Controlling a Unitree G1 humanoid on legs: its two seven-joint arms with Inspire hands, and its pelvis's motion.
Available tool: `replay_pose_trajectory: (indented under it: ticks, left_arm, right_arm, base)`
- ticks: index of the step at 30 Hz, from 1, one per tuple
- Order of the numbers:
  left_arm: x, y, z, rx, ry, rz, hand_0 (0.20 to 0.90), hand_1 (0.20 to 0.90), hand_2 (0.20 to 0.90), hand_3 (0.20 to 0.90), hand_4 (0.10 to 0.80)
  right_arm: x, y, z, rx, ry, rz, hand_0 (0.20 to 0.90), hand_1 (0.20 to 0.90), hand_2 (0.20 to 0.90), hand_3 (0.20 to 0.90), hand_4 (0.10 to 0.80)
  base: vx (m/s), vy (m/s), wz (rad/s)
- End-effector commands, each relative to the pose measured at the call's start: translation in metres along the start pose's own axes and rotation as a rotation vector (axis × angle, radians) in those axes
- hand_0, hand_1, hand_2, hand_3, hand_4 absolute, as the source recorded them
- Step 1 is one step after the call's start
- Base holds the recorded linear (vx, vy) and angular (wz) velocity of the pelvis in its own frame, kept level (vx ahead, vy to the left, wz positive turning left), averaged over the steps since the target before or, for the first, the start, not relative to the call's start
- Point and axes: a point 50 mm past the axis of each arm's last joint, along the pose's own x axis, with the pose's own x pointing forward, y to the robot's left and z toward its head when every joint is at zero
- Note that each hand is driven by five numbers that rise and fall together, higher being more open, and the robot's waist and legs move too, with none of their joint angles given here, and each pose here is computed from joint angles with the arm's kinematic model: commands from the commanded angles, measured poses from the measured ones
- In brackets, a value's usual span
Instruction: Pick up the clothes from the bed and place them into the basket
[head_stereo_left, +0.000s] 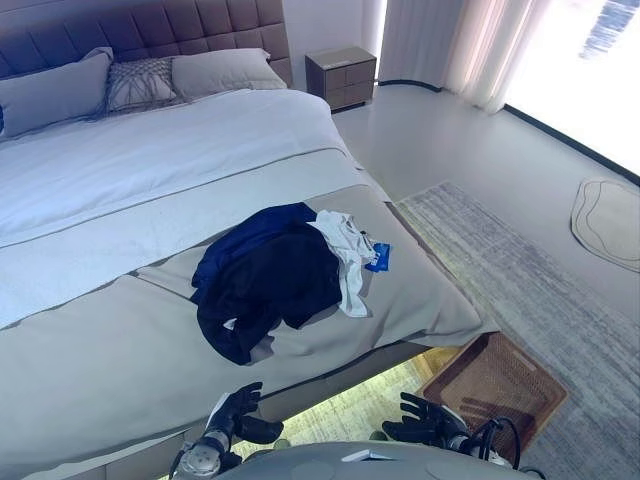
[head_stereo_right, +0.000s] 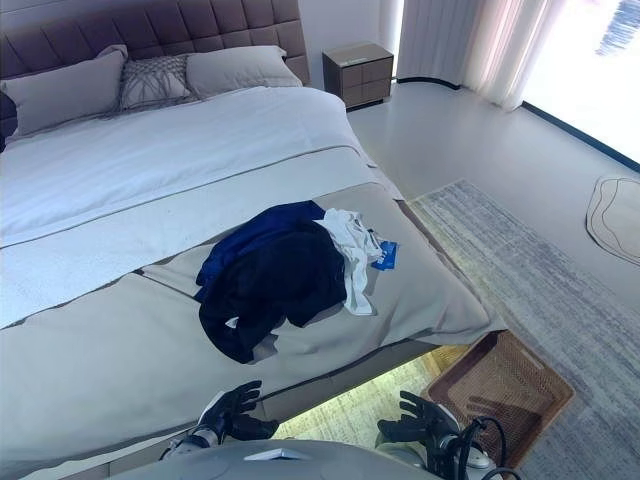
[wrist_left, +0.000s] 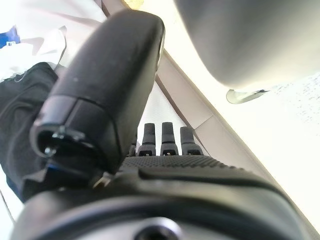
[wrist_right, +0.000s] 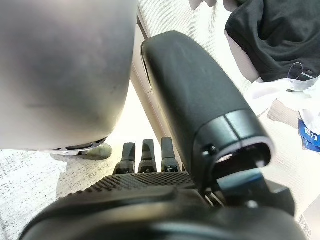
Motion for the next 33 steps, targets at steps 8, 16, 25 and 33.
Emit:
replay_pose_trajectory:
  ticks: [8,16,25,33]
  left_arm:
    - [0.011,0.009,0.030,-0.009,-0.090,0.014,0.900,0.900,0.900,0.900,0.800]
    - [0.011,0.012,0.030,0.026,-0.080,0.059,0.900,0.900,0.900,0.900,0.800]
    - [0.010,0.013,0.030,0.044,-0.089,0.114,0.900,0.900,0.900,0.900,0.800]
    - [0.010,0.017,0.041,-0.041,-0.169,0.168,0.900,0.900,0.900,0.900,0.800]
  right_arm:
    - [0.010,0.009,0.032,-0.038,-0.081,0.019,0.900,0.900,0.900,0.900,0.800]
    - [0.011,0.011,0.034,-0.024,-0.082,0.034,0.900,0.900,0.900,0.900,0.800]
    - [0.011,0.011,0.029,-0.025,-0.065,-0.006,0.900,0.900,0.900,0.900,0.800]
    - [0.012,0.013,0.031,-0.004,-0.080,-0.017,0.900,0.900,0.900,0.900,0.800]
  base:
    - [0.000,0.000,0.00]
    - [0.000,0.000,0.00]
    - [0.000,0.000,0.00]
    - [-0.008,-0.008,0.00]
